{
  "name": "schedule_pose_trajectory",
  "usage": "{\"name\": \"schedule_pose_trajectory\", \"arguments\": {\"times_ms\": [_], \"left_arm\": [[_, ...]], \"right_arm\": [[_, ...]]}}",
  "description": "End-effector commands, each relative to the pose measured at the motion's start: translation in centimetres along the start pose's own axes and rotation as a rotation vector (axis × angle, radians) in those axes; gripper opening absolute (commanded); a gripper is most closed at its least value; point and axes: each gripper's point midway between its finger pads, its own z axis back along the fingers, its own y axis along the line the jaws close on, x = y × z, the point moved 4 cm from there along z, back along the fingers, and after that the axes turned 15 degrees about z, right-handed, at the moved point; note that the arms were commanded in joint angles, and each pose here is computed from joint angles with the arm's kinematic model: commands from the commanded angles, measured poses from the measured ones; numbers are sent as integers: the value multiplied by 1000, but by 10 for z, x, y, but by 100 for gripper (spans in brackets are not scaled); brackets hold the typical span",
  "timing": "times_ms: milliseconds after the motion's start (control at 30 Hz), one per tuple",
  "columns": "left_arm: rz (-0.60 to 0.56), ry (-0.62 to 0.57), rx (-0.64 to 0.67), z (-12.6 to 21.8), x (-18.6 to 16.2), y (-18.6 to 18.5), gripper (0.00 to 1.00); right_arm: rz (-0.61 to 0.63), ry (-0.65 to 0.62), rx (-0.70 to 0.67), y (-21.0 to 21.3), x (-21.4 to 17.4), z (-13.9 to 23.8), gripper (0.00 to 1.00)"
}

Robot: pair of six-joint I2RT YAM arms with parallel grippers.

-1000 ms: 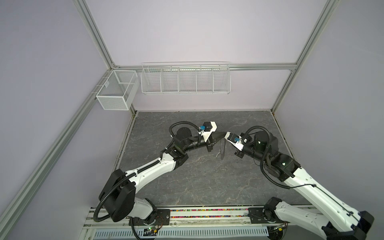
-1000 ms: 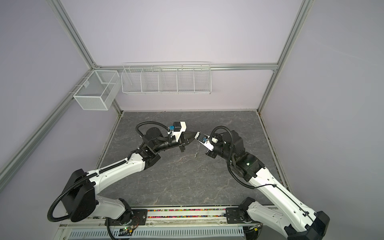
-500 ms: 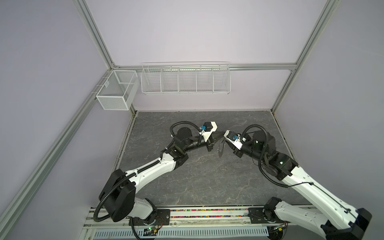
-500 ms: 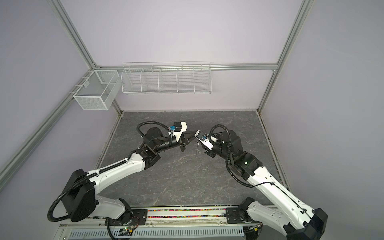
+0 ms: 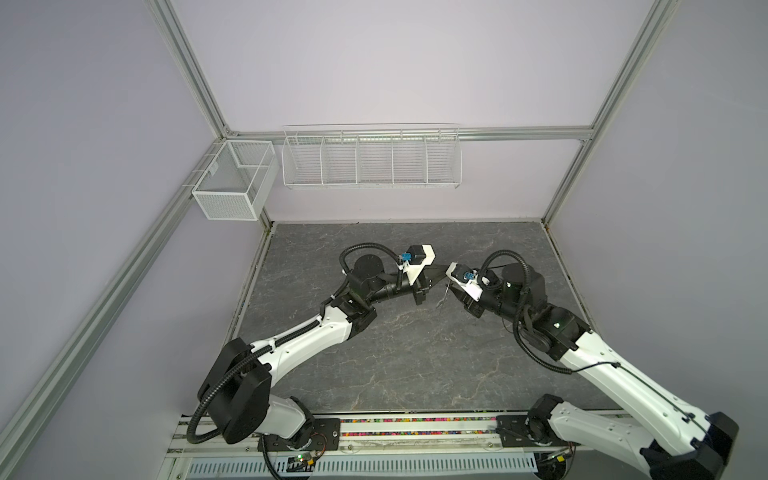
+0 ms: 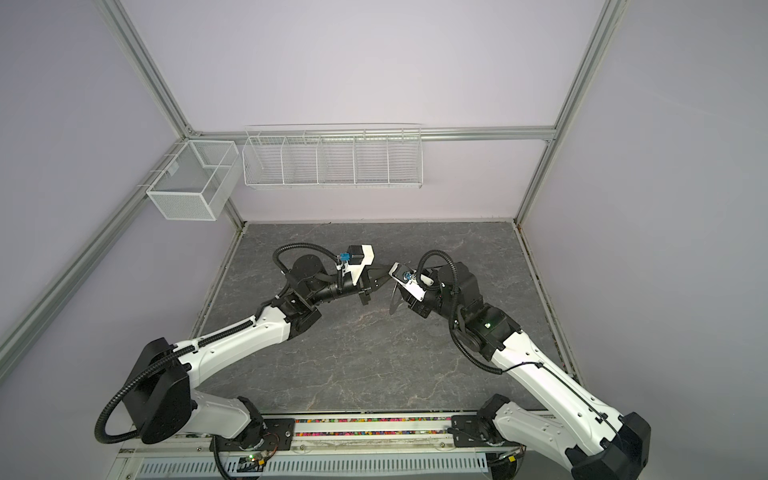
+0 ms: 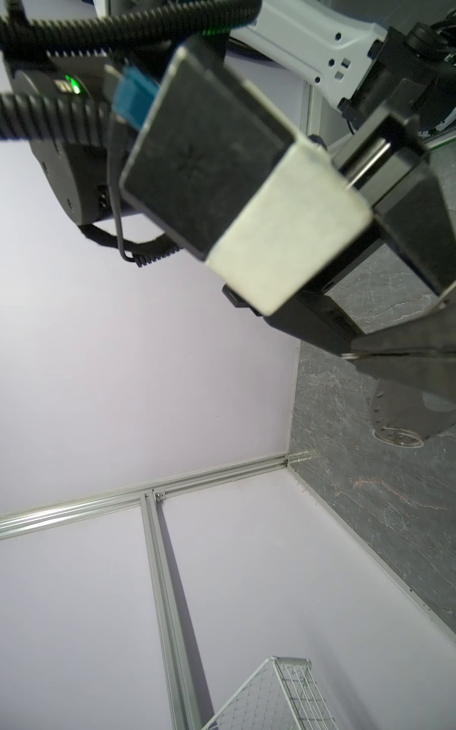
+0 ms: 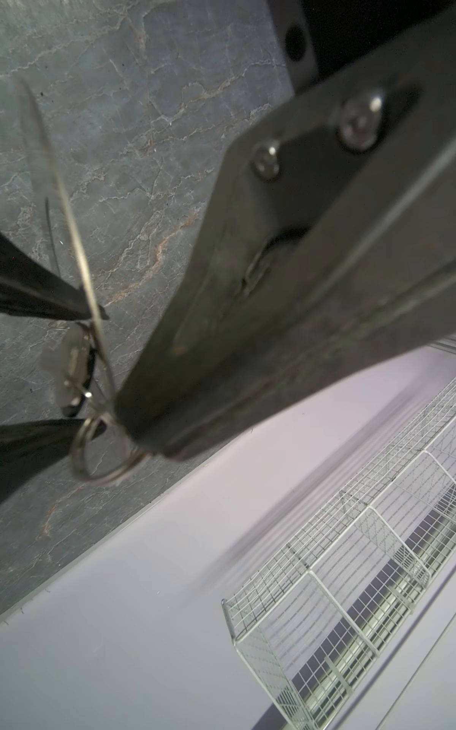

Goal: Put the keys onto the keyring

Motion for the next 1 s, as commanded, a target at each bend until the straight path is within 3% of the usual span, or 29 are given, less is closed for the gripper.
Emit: {"name": "schedule_pose_trajectory", "arguments": {"times_ms": [0, 333, 767, 967], "left_arm": [[-38, -64, -32, 4, 22, -11, 0], [-44, -82, 21, 6, 24, -6, 0], [-35, -77, 74, 5, 21, 3, 0], [-29, -75, 83, 3, 21, 5, 0]], "right_arm": [[-28, -52, 28, 1, 8, 0, 43], [-123, 34, -116, -17, -6, -3, 48], [-102, 13, -164, -20, 0, 3, 48], [-63, -52, -73, -7, 9, 4, 47]]}}
